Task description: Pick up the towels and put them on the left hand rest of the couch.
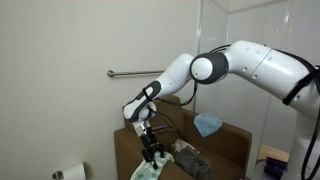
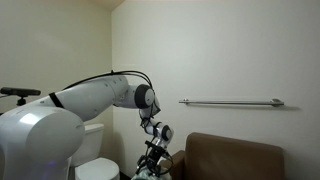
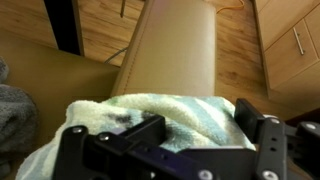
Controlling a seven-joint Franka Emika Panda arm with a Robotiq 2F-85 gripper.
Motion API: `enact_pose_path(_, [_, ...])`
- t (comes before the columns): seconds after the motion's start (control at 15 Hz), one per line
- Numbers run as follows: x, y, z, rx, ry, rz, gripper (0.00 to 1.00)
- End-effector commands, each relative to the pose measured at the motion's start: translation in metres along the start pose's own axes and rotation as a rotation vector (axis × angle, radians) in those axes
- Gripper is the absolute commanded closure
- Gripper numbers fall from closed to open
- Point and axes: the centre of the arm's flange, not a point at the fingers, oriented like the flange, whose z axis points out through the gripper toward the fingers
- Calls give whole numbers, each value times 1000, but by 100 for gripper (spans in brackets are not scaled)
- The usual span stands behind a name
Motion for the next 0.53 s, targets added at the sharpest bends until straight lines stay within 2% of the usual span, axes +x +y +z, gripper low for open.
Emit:
enact_pose_path(0.0, [18, 0, 1, -8, -86, 4, 45])
enact_pose_path(0.27, [13, -3, -6, -25, -110, -42, 72])
enact_pose_path(0.47, [7, -10, -12, -39, -70, -77, 92])
